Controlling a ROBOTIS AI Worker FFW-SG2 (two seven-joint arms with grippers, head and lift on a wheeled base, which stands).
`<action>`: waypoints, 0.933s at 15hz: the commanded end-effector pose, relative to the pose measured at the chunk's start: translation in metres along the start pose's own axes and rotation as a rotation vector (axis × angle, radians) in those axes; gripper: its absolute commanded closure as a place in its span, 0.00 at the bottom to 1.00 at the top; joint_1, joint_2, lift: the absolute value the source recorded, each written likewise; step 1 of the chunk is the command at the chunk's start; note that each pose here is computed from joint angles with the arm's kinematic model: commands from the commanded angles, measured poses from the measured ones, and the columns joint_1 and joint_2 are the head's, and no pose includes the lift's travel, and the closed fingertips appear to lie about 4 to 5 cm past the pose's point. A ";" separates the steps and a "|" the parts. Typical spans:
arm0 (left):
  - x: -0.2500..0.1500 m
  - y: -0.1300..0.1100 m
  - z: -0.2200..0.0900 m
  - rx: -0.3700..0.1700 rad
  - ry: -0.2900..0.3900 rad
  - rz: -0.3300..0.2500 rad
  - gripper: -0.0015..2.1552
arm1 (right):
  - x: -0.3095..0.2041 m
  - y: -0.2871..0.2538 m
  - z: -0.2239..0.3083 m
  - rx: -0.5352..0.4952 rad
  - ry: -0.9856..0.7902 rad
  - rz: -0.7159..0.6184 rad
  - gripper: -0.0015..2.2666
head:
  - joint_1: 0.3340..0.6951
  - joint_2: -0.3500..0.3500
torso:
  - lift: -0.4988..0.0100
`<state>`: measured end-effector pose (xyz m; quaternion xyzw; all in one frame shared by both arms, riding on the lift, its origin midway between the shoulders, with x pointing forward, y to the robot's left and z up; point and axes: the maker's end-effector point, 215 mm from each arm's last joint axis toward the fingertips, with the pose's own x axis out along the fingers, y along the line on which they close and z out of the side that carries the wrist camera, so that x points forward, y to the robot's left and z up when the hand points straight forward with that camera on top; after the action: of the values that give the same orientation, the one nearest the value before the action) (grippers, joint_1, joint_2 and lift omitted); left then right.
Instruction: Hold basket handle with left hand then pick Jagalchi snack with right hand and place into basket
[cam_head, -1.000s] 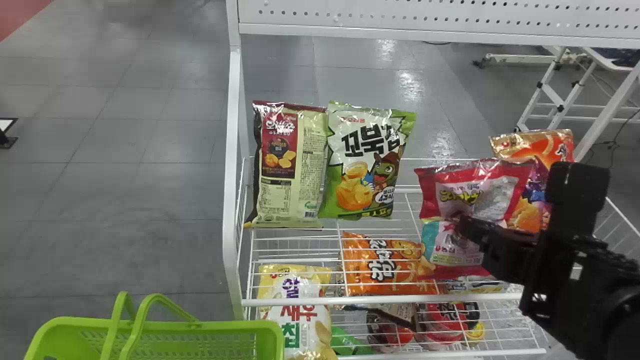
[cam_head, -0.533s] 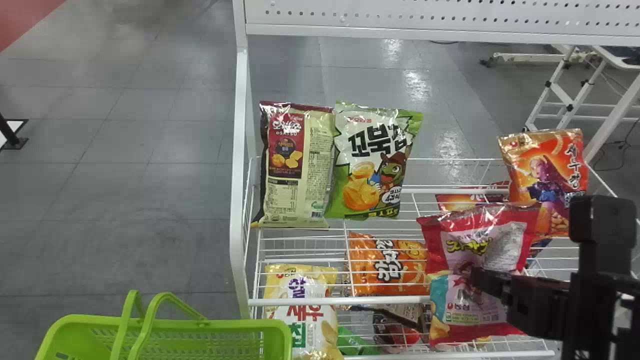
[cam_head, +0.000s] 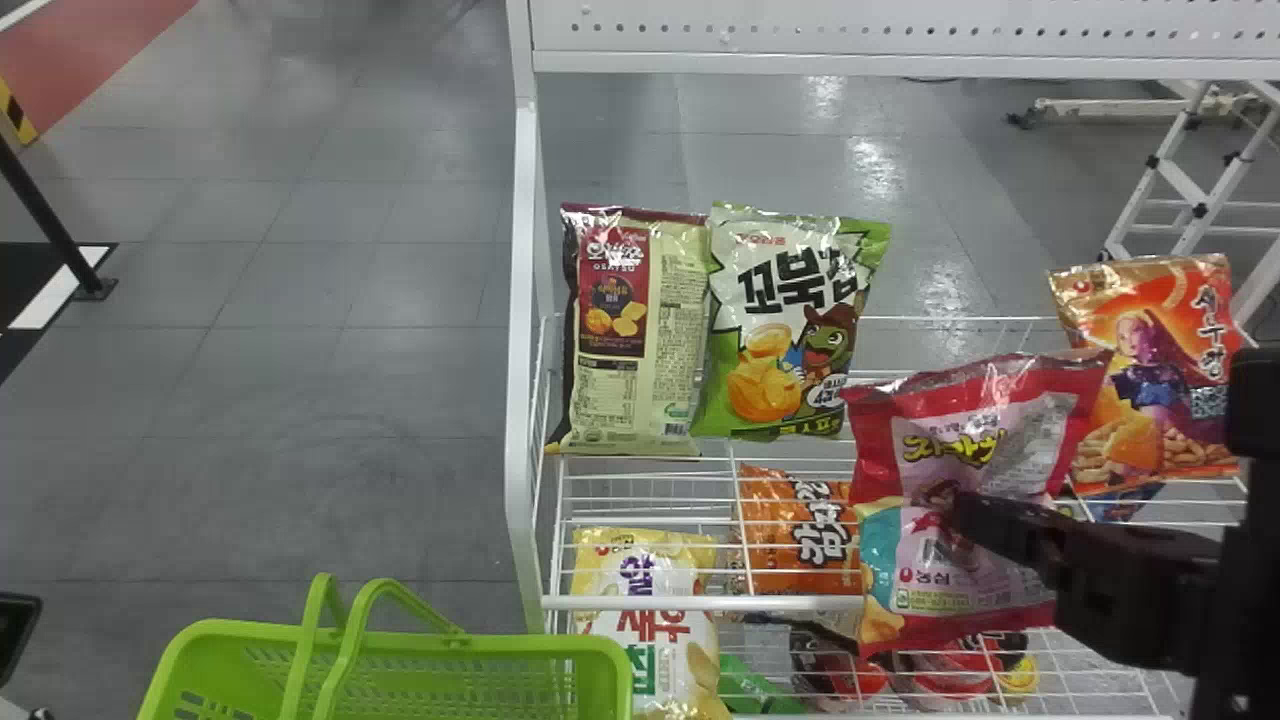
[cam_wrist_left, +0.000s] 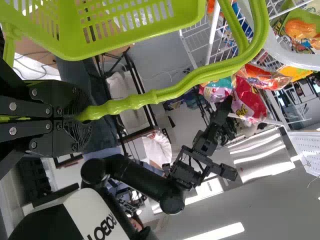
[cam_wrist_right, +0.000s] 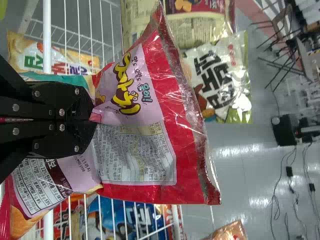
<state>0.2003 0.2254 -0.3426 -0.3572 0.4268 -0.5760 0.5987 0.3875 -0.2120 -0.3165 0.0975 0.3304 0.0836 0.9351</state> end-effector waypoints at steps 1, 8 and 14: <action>0.001 -0.002 -0.001 -0.001 0.000 -0.012 1.00 | -0.002 0.016 -0.003 0.005 0.005 0.061 0.94 | 1.00 0.53 | 0.96; 0.000 -0.001 0.000 0.011 0.003 -0.010 1.00 | -0.012 0.084 -0.022 0.038 0.052 0.336 0.94 | 1.00 0.72 | 0.96; -0.002 -0.001 0.002 0.014 0.005 -0.008 1.00 | -0.006 0.137 -0.066 0.138 0.185 0.577 0.94 | 1.00 0.90 | 0.96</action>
<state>0.2016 0.2270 -0.3431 -0.3511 0.4249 -0.5794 0.6004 0.3357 -0.0848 -0.3239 0.2337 0.3656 0.3173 0.8432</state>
